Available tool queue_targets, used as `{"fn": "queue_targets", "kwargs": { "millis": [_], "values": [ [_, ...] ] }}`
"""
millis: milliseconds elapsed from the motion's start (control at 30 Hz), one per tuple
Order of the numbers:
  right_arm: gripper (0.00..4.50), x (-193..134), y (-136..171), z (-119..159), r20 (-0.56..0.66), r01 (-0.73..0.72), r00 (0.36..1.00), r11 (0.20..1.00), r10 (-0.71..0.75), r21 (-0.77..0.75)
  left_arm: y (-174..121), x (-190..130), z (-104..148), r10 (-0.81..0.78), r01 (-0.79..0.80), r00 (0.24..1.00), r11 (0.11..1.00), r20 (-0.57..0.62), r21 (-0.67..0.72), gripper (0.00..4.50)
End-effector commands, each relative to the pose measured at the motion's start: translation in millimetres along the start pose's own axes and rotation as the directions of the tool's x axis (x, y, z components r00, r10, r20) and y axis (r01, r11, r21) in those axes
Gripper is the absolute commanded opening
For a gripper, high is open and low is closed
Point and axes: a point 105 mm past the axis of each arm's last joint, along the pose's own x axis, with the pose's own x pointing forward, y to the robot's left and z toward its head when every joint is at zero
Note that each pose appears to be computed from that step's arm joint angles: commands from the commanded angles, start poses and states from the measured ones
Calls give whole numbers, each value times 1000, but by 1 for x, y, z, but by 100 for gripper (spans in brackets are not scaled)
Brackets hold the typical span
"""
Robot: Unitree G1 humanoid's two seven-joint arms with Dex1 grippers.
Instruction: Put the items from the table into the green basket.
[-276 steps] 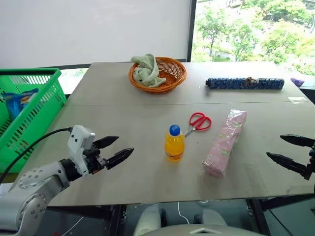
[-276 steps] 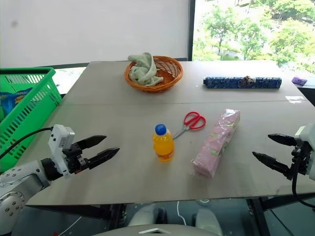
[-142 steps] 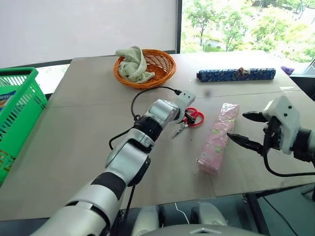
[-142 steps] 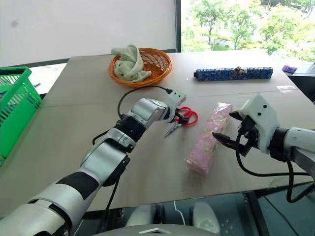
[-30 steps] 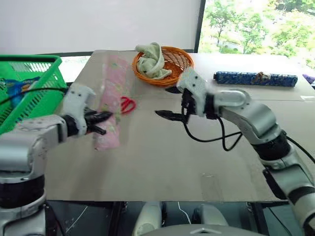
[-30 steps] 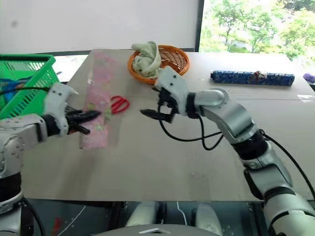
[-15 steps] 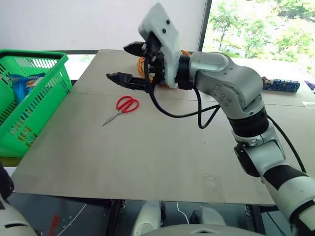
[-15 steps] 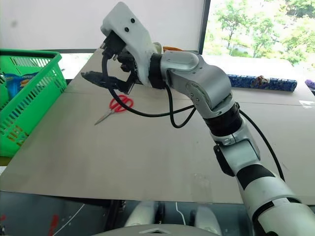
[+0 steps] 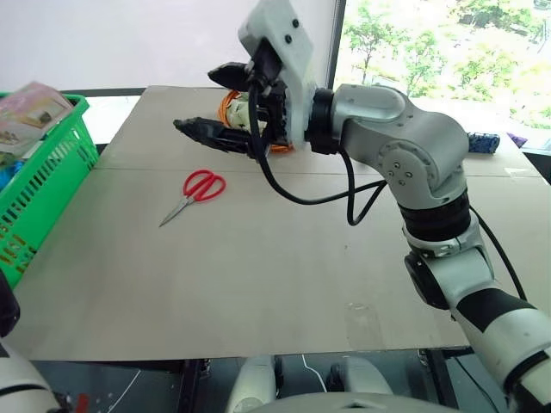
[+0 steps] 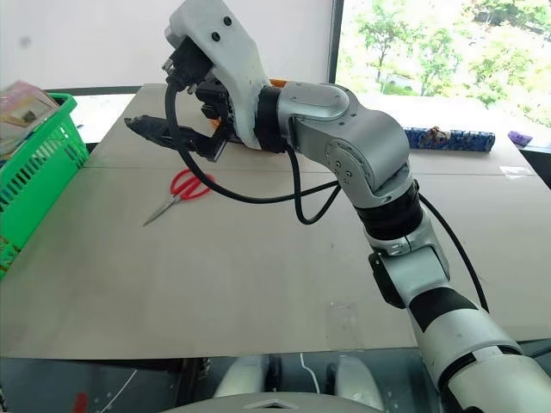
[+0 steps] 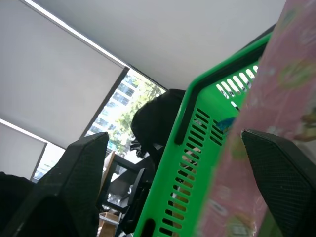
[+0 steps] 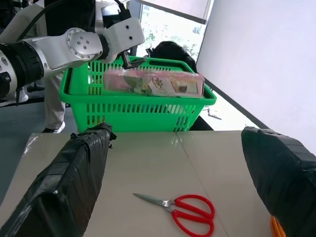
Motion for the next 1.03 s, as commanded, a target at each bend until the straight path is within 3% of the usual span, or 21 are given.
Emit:
{"fn": "queue_targets", "kwargs": {
  "millis": [33, 133, 167, 267, 367, 467, 667, 867, 1033],
  "values": [
    [450, -13, -7, 10, 30, 52, 998, 997, -51, -52, 3, 1, 48, 50, -21, 978, 990, 203, -141, 445],
    [450, -24, -16, -1, 13, 104, 995, 991, -104, -78, -24, -1, 80, -7, 106, 944, 953, 330, -282, 445],
    [450, -31, -19, -8, 1, 125, 992, 989, -125, -85, -50, -5, 97, -99, 241, 913, 914, 397, -328, 445],
    [450, -62, -28, -42, -71, 192, 978, 980, -196, -61, -125, -59, 162, -295, 665, 678, 636, 674, -391, 445],
    [450, -92, -34, -69, -156, 261, 950, 963, -269, -71, -169, -104, 176, -402, 808, 562, 453, 723, -376, 445],
    [450, -134, -51, -100, -243, 433, 864, 897, -441, -88, -225, -160, 173, -562, 899, 437, 288, 702, -329, 445],
    [450, -205, -48, -141, -364, 592, 710, 791, -603, -154, -264, -231, 128, -697, 938, 281, 56, 660, -341, 445],
    [450, -253, -10, -169, -469, 640, 623, 753, -627, -156, -262, -262, 77, -806, 936, 217, 11, 551, -353, 445],
    [450, -264, 0, -163, -455, 655, 638, 749, -621, -103, -244, -265, 69, -804, 931, 238, 28, 545, -365, 445]
  ]
}}
